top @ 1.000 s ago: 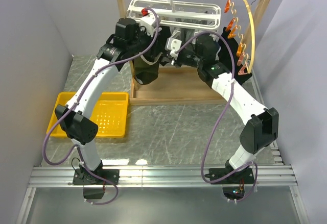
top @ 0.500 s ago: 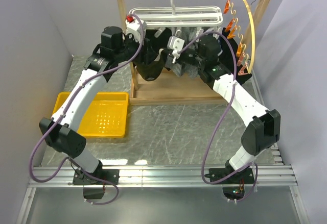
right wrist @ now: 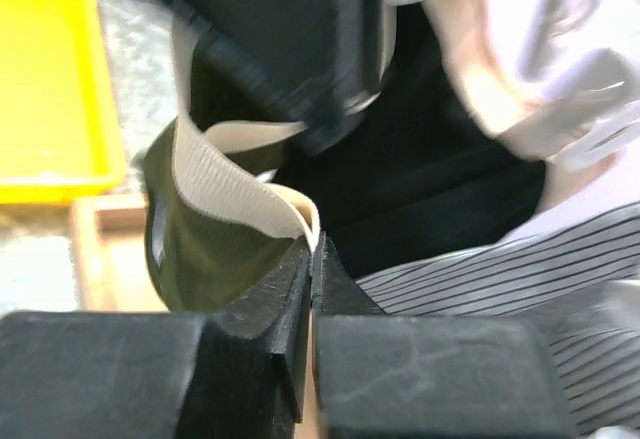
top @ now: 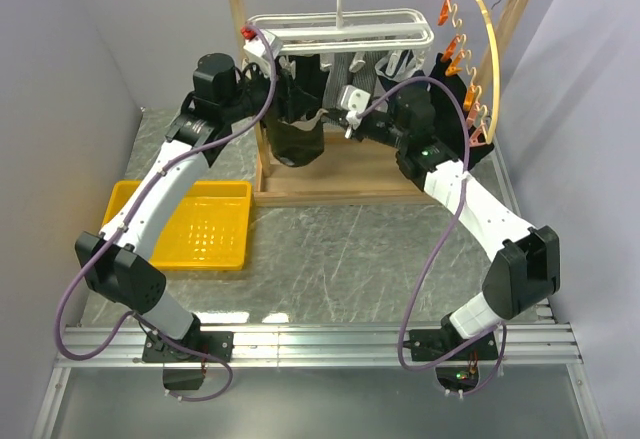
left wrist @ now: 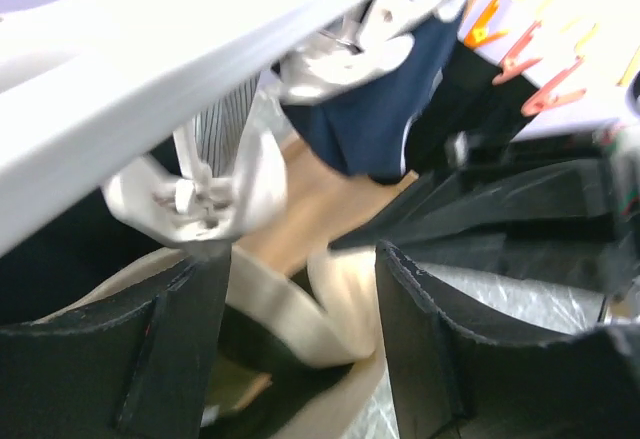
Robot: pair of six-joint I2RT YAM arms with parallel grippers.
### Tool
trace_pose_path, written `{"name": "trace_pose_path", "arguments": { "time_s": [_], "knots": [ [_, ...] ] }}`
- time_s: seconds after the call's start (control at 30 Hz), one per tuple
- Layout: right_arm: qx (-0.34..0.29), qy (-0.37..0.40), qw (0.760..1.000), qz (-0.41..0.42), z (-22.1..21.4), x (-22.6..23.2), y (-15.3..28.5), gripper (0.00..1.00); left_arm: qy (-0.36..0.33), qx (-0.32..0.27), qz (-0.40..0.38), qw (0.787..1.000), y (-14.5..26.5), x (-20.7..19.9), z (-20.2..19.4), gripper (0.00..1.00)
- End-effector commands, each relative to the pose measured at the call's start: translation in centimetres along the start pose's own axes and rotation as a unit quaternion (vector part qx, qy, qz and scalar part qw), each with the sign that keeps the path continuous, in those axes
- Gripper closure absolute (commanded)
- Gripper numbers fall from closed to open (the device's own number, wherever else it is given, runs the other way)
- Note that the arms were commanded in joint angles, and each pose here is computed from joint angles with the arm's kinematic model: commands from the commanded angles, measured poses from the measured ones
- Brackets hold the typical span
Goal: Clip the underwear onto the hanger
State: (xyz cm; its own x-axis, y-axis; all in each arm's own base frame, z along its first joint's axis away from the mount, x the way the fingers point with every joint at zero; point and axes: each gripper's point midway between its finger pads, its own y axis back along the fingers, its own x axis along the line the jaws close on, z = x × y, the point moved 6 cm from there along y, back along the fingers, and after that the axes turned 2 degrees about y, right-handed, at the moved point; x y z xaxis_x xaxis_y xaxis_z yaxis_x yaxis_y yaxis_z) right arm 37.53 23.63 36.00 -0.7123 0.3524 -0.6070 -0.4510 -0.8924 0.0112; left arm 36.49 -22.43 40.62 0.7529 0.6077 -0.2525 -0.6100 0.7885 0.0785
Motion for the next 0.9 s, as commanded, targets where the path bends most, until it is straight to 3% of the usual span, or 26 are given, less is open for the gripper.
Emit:
{"name": "trace_pose_path", "arguments": {
  "time_s": [0.0,0.1,0.13,0.3,0.43,0.6,0.87],
  "knots": [
    [-0.019,-0.014,1.000,-0.014,1.2,0.1,1.0,0.82,-0.023,-0.068,-0.031,0.997,0.6,-1.4,3.0,0.36],
    [-0.026,-0.020,0.999,-0.038,1.4,-0.6,0.9,0.60,-0.020,-0.070,-0.032,0.997,0.3,-1.3,3.1,0.37],
    [-0.033,-0.023,0.998,-0.057,1.8,-1.2,0.9,0.58,-0.019,-0.073,-0.030,0.997,0.3,-1.2,3.3,0.38],
    [-0.096,-0.043,0.985,-0.139,4.0,-4.0,1.2,0.56,-0.017,-0.078,-0.036,0.996,0.2,-1.2,3.5,0.44],
    [-0.143,-0.047,0.978,-0.142,5.7,-4.4,1.0,0.55,-0.022,-0.082,-0.032,0.996,0.1,-1.0,3.7,0.47],
    [-0.155,-0.038,0.977,-0.144,6.1,-4.8,0.0,0.52,-0.027,-0.084,-0.047,0.995,-0.1,-1.3,4.2,0.58],
    [-0.165,-0.028,0.975,-0.143,6.9,-5.1,-1.2,0.52,-0.056,-0.097,-0.071,0.991,0.2,-2.0,5.0,0.61]
  ]
}}
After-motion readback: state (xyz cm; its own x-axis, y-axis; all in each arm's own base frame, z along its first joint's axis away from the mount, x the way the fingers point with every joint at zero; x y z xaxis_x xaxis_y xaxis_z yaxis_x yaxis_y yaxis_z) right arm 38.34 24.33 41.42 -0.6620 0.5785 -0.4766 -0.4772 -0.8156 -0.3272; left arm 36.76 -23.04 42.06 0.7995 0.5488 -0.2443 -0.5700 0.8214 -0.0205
